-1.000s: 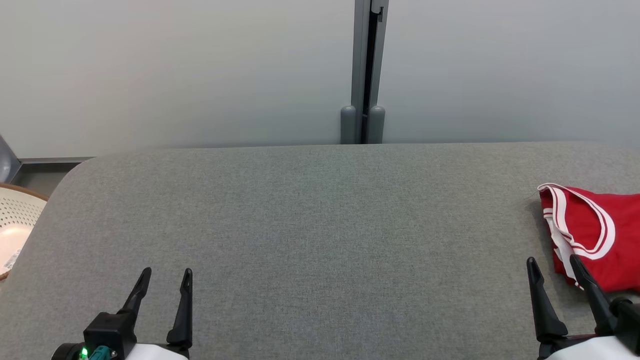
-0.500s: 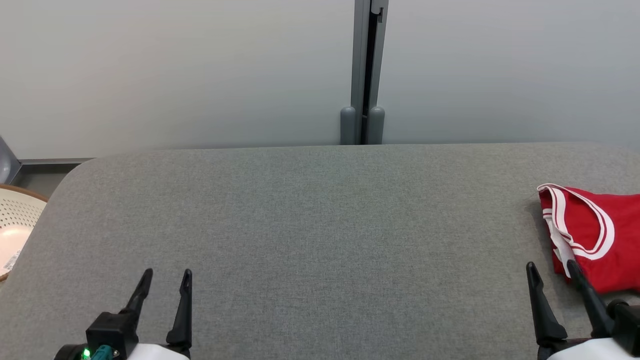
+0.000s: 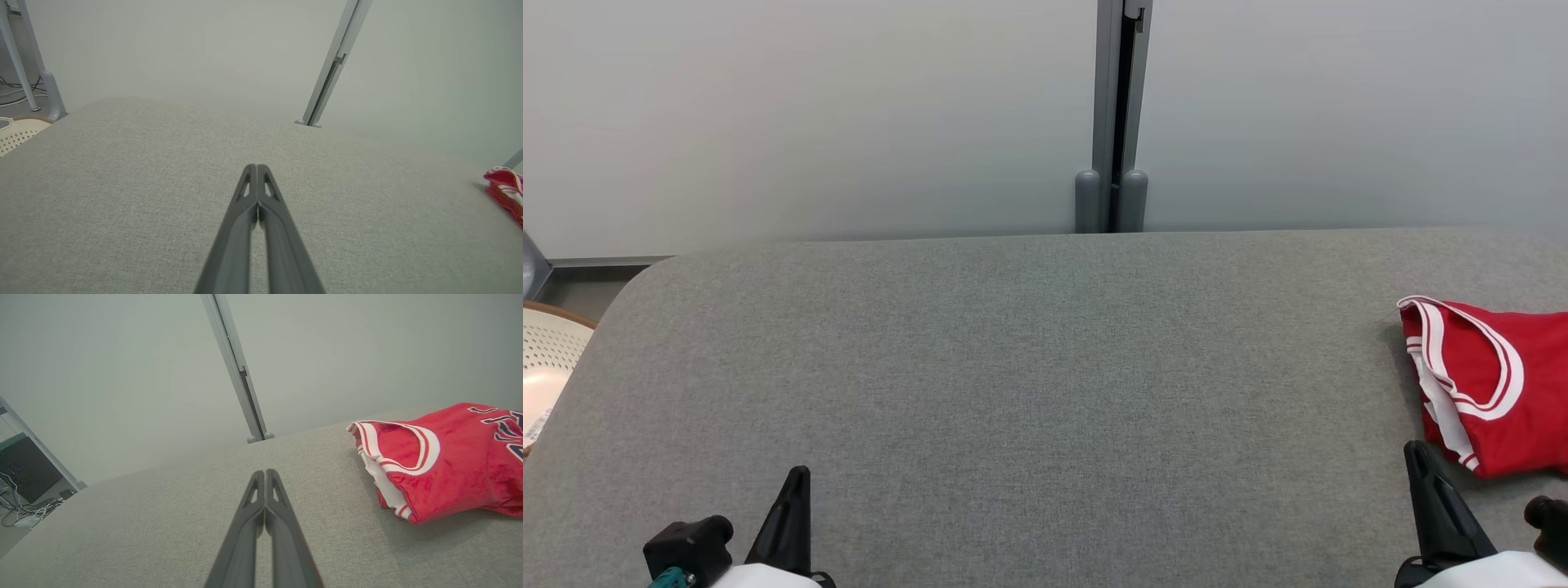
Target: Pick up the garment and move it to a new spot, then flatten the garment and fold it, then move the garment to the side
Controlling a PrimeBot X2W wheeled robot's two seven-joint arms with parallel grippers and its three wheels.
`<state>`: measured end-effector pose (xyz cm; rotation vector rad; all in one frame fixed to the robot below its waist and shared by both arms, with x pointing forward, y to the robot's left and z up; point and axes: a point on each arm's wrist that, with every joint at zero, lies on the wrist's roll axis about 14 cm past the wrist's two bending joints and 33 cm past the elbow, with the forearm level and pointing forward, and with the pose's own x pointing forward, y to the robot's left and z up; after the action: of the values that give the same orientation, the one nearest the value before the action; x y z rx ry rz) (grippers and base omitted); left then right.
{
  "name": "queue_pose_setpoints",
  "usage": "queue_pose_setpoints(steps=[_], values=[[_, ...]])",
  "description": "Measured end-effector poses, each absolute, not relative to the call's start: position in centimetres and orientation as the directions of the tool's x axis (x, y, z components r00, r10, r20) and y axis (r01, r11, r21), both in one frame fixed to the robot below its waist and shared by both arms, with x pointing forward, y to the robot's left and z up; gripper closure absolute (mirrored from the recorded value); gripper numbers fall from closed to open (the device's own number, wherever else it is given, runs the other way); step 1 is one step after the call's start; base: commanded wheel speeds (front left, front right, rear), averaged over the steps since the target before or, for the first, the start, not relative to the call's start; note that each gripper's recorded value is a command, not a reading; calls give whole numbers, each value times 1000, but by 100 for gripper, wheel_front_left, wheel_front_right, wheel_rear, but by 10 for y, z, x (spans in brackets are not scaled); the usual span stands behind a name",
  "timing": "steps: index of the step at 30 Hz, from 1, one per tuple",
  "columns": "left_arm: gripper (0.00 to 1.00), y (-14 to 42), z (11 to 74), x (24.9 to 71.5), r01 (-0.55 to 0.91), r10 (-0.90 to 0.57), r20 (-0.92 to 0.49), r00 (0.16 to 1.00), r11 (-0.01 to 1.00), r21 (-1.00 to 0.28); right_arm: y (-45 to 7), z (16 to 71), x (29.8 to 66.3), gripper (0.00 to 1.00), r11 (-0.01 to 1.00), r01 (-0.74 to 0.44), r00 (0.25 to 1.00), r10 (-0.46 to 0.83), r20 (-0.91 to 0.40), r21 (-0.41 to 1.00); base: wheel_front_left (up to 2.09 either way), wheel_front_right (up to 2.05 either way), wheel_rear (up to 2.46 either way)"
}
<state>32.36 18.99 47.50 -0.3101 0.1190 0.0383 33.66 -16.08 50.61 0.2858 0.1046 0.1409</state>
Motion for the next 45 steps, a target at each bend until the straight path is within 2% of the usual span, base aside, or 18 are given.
queue_pose_setpoints(steps=[15, 45], values=[[100, 196, 474, 337, -108, 25, -160, 987, 839, -534, -166, 506, 348, 100, 841, -84, 988, 139, -64, 535, 0, 0, 0], [100, 198, 480, 355, -126, 2, -153, 988, 570, -812, -176, 506, 364, 100, 577, -28, 994, 101, -38, 816, 0, 0, 0]])
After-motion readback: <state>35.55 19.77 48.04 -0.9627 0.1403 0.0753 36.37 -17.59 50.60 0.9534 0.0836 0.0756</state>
